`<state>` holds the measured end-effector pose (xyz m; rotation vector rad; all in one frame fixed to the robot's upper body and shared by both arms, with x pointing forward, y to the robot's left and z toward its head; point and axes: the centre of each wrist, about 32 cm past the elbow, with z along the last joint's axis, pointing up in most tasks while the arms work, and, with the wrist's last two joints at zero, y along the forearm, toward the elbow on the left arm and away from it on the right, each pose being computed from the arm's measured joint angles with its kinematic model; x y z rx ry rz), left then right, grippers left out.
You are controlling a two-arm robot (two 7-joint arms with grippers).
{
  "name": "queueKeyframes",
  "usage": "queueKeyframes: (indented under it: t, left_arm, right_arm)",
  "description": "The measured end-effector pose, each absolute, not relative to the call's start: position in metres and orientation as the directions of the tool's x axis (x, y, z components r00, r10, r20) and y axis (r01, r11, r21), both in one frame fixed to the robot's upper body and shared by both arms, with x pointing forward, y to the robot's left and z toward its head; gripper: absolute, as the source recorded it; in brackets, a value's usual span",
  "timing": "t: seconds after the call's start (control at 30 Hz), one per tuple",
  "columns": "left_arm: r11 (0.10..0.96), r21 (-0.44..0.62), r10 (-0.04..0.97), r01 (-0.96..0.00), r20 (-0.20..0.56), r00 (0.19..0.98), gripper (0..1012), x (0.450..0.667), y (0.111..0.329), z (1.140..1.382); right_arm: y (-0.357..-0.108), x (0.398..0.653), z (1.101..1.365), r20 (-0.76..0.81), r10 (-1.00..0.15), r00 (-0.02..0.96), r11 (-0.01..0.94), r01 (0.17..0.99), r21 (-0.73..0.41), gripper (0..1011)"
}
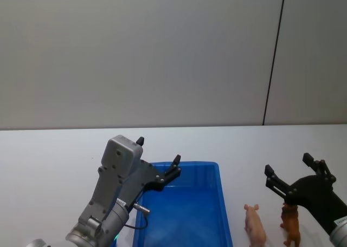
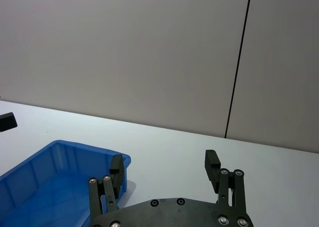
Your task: Pick up the two dolls from the table and place them into the box.
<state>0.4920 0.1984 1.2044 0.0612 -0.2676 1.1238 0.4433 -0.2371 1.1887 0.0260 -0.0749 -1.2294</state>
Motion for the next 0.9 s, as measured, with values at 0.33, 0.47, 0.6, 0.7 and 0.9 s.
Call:
queueKeyframes:
  t: [0.33,0.47,0.6,0.7,0.9]
  left_arm:
    - [0.434,-0.086,0.882,-0.897,0.242,0.404,1001,0.4920,0.1984,1.2044]
    - [0.434,-0.086,0.882,-0.897,0.242,0.404,1001,0.4920,0.1984,1.2044]
    - [0.434,-0.086,0.882,-0.897,0.242,0.404,1001,0.4920,0.1984,1.2044]
    - [0.434,-0.086,0.882,-0.897,0.242,0.404,1001,0.4920,0.1984,1.2044]
    - [0.434,-0.086,0.882,-0.897,0.242,0.404,1001,0.4920,0.1984,1.2044]
  right_arm:
    - [-0.2371,0.4433,1.1887,0.043,-0.942,0.333,0.335,0.940,0.060,1001]
    - [-0.2371,0.4433,1.1886,0.043,-0.942,0.332,0.335,0.940,0.060,1000]
    - [-0.2375,0.4431,1.1883,0.042,-0.945,0.325,0.327,0.943,0.057,1001]
    - [-0.2377,0.4427,1.1877,0.040,-0.948,0.314,0.316,0.947,0.052,1001]
    - [-0.2383,0.4404,1.1854,0.034,-0.961,0.275,0.276,0.961,0.022,1001]
